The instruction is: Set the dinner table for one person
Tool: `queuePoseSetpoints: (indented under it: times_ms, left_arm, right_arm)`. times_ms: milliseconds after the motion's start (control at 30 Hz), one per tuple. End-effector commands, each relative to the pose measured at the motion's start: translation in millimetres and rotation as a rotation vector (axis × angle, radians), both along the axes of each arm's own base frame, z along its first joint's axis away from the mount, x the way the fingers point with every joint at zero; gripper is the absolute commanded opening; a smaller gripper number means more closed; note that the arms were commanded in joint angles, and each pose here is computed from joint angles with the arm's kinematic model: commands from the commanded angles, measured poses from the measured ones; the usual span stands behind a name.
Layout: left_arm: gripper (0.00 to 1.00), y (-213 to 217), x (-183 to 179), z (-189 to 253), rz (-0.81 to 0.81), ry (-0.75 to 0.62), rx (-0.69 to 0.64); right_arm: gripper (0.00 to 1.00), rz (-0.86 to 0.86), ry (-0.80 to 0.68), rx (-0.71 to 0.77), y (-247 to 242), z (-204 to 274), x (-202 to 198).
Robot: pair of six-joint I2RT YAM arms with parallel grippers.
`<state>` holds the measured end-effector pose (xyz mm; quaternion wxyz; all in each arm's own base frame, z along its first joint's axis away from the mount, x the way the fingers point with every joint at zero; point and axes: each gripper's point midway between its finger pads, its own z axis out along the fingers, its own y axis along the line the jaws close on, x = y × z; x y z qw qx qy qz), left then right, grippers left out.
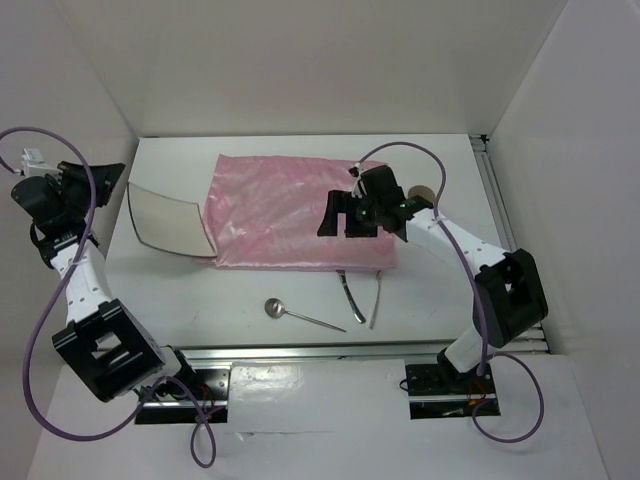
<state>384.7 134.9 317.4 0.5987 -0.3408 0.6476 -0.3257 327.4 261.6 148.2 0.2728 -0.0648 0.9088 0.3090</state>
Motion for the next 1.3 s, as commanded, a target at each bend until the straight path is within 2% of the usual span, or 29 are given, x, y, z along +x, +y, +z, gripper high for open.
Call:
queuePoseSetpoints:
  times_ms: [0,233,433,633,733,967,1033,1067,1133,1233,1267]
  left_arm:
    - [0.00,-14,-5,11,-0.041,-0.040,0.028]
    - [0.00,-19,-8,-8,-0.035,0.032,0.044]
    - [0.00,-19,-15,-21,-0.014,0.137,0.051]
    - [0.00,-42,-23,-39,-0.050,0.290,0.034]
    - [0.00,-53,-25,-42,-0.062,0.323,0.056]
    - [0.00,-78,-32,-48,-0.125,0.390,0.047]
    - [0.03,-86,-32,-41,-0.144,0.398,0.062]
    - [0.11,-92,-32,-40,-0.152,0.405,0.067]
    - [0.20,-100,-35,-28,-0.162,0.396,0.083]
    - [0.31,-116,-36,-13,-0.181,0.382,0.117]
    - [0.31,-123,-40,-9,-0.197,0.384,0.118]
  right_arm:
    - [1.00,0.002,-0.032,0.016,2,17,-6]
    - [1.00,0.002,-0.024,0.012,0,15,-9]
    - [1.00,0.055,-0.013,0.028,19,13,-13]
    - [0.97,0.188,-0.046,0.116,70,33,-12]
    - [0.93,0.241,-0.055,0.152,99,34,-8]
    - [0.87,0.391,0.040,0.238,168,11,-28]
    - [0.87,0.421,0.064,0.256,185,6,-44]
    - [0.87,0.425,0.074,0.284,194,7,-48]
    - [0.87,0.437,0.114,0.295,204,-4,-67]
    - [0.87,0.432,0.152,0.352,219,-12,-86]
    - [0.87,0.431,0.166,0.362,224,-18,-91]
